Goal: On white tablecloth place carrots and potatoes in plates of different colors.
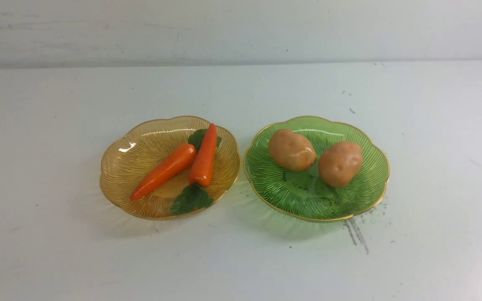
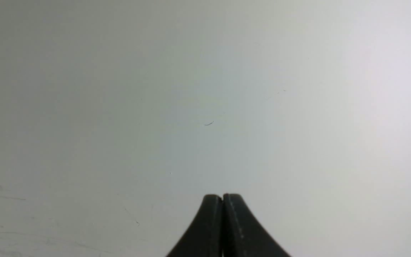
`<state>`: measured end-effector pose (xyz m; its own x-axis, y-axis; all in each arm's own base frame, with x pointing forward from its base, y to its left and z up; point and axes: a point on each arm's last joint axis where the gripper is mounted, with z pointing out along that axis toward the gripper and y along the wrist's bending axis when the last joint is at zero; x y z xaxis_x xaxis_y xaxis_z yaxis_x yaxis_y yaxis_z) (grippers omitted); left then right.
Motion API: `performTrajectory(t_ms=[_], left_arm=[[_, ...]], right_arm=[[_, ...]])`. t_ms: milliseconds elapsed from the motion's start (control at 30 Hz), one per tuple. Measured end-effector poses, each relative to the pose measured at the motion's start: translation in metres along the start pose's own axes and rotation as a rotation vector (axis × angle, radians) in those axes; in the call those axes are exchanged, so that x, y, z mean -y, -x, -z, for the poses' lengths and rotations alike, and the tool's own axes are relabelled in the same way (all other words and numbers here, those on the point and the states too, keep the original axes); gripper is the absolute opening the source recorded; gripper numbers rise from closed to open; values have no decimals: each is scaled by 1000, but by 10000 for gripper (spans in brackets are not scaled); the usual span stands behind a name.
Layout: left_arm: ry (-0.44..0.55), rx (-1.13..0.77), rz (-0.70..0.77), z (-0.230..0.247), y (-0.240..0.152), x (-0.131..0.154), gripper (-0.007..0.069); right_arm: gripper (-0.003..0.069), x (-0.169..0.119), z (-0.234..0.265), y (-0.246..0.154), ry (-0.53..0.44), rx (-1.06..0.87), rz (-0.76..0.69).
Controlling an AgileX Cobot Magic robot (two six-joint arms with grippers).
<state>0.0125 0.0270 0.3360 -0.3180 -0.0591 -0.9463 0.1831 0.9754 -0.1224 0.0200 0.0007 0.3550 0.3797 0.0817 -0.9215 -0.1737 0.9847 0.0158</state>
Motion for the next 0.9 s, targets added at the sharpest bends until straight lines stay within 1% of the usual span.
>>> performTrajectory(t_ms=[167, 233, 267, 333, 367, 400, 433, 533, 567, 600, 667, 700, 733, 767, 900], left_arm=[[-22, -2, 10, -2, -1, 2, -4], [-45, 18, 5, -4, -4, 4, -4], [-69, 48, -7, -7, -8, 7, -4], [-85, 77, -25, -11, -14, 9, -4], [-94, 108, -59, -17, -26, 13, -4], [-101, 114, -56, -18, -28, 14, -4], [-101, 139, -93, -24, -41, 17, -4], [-68, 155, -144, -46, -68, 22, -4], [-34, 153, -162, -57, -80, 21, -4], [-34, 153, -157, -59, -82, 21, -4], [26, 137, -180, -73, -102, 17, -4], [31, 136, -180, -74, -103, 16, -4], [77, 126, -177, -81, -114, 13, -4], [100, 109, -177, -85, -121, 10, -4], [129, 53, -190, -93, -140, 6, -4]], right_arm=[[-15, 0, 0, 0, -1, -2, 2], [-15, 0, 0, 0, -1, -2, 2], [-15, 0, 0, 0, -1, -2, 2], [-15, 0, 0, 0, -2, -3, 2], [-15, 0, 0, -1, -2, -4, 2], [-15, 0, 0, -1, -2, -4, 2], [-15, 0, 0, -1, -2, -4, 2], [-15, 0, 0, -1, -3, -6, 2], [-15, 0, 0, -1, -3, -5, 3], [-15, 0, 0, -1, -3, -5, 3], [-15, 0, 0, -1, -4, -7, 3], [-15, 0, 0, -1, -4, -7, 3], [-15, 0, 0, -1, -4, -7, 3], [-15, 0, 0, -1, -4, -7, 3], [-15, 0, 0, -1, -4, -7, 3]])
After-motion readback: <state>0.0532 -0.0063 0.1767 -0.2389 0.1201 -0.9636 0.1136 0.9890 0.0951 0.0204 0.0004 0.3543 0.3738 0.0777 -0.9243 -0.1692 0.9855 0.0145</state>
